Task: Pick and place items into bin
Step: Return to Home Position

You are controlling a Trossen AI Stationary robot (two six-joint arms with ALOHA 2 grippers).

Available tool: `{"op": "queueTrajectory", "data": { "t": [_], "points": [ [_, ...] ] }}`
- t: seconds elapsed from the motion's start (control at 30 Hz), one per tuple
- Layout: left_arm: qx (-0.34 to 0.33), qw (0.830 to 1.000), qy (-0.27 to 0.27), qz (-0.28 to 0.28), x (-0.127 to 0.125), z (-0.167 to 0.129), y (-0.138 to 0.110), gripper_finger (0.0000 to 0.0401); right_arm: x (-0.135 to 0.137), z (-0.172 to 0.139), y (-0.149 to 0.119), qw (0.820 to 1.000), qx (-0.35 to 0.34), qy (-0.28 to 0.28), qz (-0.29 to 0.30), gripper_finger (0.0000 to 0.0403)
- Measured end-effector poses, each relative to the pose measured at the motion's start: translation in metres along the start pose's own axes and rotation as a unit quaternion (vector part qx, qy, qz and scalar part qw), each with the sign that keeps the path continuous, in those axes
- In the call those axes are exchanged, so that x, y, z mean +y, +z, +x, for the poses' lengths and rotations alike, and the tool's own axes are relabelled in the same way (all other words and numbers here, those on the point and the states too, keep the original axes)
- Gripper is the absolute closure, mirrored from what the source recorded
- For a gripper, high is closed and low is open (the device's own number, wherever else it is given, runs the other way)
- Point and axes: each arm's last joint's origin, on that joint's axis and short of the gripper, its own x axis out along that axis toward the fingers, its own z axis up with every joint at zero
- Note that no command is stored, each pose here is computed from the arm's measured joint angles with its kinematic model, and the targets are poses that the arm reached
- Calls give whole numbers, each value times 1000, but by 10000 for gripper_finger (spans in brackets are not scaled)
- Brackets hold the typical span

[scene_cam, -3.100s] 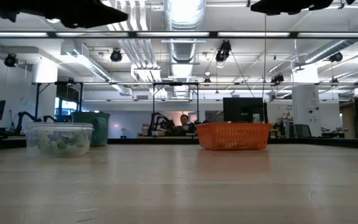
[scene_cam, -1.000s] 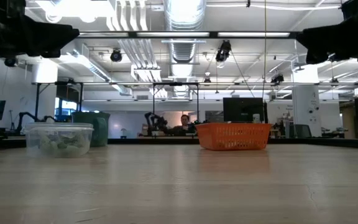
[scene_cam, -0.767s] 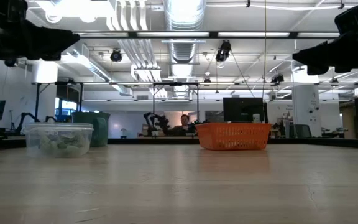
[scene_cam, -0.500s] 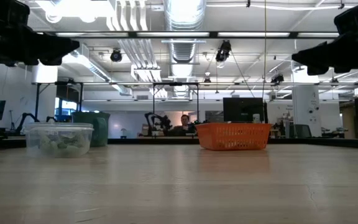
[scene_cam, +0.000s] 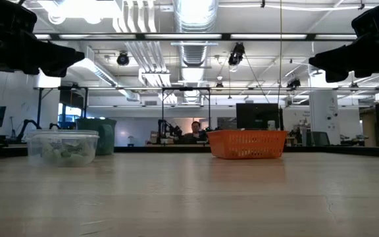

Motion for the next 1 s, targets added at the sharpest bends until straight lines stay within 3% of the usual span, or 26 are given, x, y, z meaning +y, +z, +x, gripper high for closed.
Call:
{"op": "queueTrajectory", "data": {
  "t": [1.0],
  "points": [
    [58, 998, -9, 4, -3, 7, -10, 269, 0, 0, 0, 1000, 0, 1, 0, 319]
  ]
}}
